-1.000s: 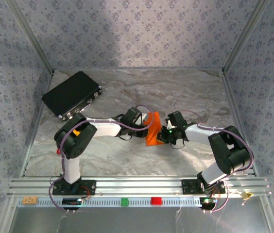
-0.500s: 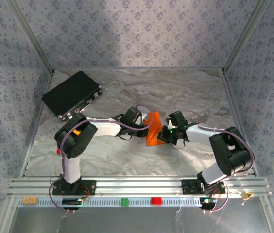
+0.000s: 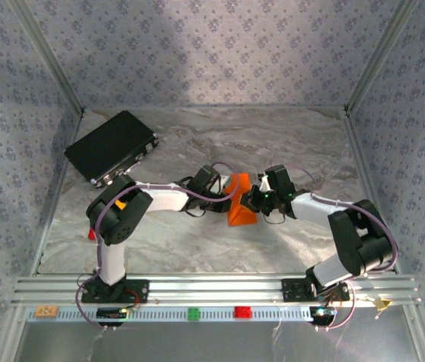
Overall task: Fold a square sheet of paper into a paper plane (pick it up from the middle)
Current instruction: Fold the triangle a second time at the center of the table.
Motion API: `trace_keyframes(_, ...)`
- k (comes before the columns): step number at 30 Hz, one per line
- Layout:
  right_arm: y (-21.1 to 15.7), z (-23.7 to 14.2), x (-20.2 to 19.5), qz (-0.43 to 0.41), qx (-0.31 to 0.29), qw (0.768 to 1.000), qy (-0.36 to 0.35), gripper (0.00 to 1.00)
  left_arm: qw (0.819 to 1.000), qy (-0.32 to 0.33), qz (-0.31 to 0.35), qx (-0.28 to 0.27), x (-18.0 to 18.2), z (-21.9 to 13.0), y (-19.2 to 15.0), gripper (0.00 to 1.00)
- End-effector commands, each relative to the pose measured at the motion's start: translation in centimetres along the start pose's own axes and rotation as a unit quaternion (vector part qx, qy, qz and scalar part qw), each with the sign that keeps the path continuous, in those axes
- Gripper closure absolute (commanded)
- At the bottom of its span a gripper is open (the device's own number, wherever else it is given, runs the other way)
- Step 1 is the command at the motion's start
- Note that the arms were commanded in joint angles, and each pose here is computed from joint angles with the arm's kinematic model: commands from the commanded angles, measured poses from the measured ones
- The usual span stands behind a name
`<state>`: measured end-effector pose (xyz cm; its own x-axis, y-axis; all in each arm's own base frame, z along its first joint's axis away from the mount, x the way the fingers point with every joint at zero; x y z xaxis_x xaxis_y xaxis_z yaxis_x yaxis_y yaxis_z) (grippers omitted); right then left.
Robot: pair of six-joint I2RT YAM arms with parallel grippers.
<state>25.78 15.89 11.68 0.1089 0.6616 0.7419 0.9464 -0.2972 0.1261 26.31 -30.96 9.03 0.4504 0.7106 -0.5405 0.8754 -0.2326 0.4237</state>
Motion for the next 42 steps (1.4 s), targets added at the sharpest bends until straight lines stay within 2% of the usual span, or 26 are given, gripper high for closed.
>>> trace_keyframes(1,0.7,0.7,1.1,0.0,0.004,1.0,0.025,0.98,1.0,0.012,-0.013,0.025,0.8,0.7,-0.8,1.0)
trace_keyframes(9,1.3,1.9,1.0,0.004,0.013,1.0,0.024,0.99,1.0,0.011,-0.013,0.026,0.7,0.7,-0.8,1.0)
trace_keyframes(22,-1.0,2.9,-4.1,0.047,0.028,0.998,-0.021,0.99,0.999,0.013,-0.014,0.033,0.9,0.8,-1.0,1.0)
trace_keyframes(33,2.0,0.8,-0.9,0.014,-0.006,1.0,0.009,0.98,0.999,0.016,-0.017,0.04,1.0,0.9,-1.2,1.0)
trace_keyframes(42,1.1,2.1,-5.3,0.063,-0.004,0.997,-0.042,0.99,0.999,0.016,-0.017,0.044,1.0,0.9,-1.3,1.0)
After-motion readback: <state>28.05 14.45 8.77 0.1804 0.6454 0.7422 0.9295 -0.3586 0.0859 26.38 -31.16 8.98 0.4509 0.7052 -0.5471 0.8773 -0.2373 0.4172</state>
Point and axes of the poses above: each hand's point on the last joint's axis, 136 mm out from that joint toward the fingers, its own z axis out along the fingers, its own x axis along the line the jaws close on, y = z × x, the point moved 9 cm from there along -z, back along the fingers, and after that the axes turned 1 degree about -z, right-handed, at the moved point
